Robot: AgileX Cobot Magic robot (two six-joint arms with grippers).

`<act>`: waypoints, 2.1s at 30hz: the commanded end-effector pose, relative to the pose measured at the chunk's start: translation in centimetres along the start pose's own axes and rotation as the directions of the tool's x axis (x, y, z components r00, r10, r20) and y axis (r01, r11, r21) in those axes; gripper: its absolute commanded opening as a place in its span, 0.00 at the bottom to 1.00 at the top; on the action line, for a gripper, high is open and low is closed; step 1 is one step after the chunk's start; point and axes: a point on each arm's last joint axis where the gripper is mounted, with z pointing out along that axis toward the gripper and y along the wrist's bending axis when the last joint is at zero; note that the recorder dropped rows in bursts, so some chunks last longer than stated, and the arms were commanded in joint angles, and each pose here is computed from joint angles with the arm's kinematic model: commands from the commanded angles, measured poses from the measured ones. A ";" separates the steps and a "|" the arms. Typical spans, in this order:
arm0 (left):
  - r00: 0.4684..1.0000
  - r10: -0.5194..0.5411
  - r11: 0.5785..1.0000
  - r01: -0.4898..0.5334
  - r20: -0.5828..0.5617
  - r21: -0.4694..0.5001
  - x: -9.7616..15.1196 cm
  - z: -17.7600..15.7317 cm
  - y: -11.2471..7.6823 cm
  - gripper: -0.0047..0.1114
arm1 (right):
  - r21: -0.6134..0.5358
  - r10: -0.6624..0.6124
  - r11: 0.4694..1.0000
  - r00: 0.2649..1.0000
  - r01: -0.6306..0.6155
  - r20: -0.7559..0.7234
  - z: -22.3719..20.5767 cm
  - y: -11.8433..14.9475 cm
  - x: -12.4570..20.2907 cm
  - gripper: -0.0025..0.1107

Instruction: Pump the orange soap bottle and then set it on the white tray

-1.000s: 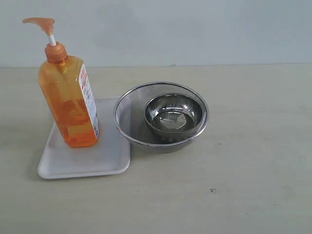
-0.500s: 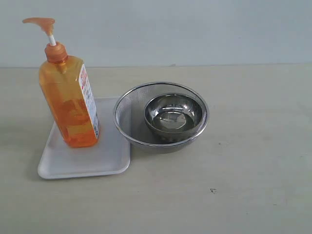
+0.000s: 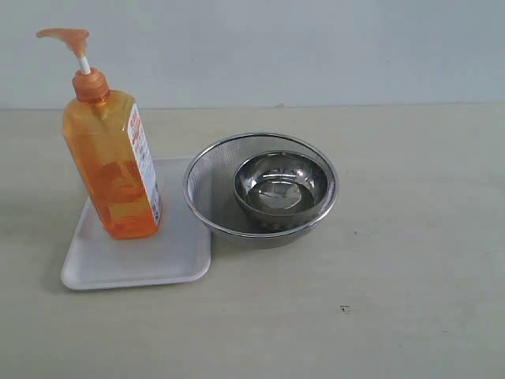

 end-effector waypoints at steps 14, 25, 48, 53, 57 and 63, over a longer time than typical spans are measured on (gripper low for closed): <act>1.000 0.006 1.000 -0.006 0.000 0.007 0.1 0.0 0.0 0.08 | 0.002 -0.006 1.000 0.996 0.006 -0.094 -0.1 0.0 0.9 0.02; 1.000 0.006 1.000 -0.006 0.000 0.007 0.1 0.0 0.0 0.08 | 0.002 -0.006 1.000 0.996 0.006 -0.094 -0.1 0.0 0.9 0.02; 1.000 0.006 1.000 -0.006 0.000 0.007 0.1 0.0 0.0 0.08 | 0.002 -0.006 1.000 0.996 0.006 -0.088 -0.1 0.0 0.8 0.02; 1.000 0.006 1.000 -0.006 0.000 0.007 0.1 0.0 0.0 0.08 | 0.002 -0.006 1.000 0.996 0.006 -0.088 -0.1 0.0 0.8 0.02; 1.000 0.006 1.000 -0.006 0.000 0.007 0.1 0.0 0.0 0.08 | 0.002 -0.006 1.000 0.996 0.006 -0.088 -0.1 0.0 0.8 0.02; 1.000 0.006 1.000 -0.006 0.000 0.007 0.1 0.0 0.0 0.08 | 0.002 -0.006 1.000 0.996 0.006 -0.088 -0.1 0.0 0.8 0.02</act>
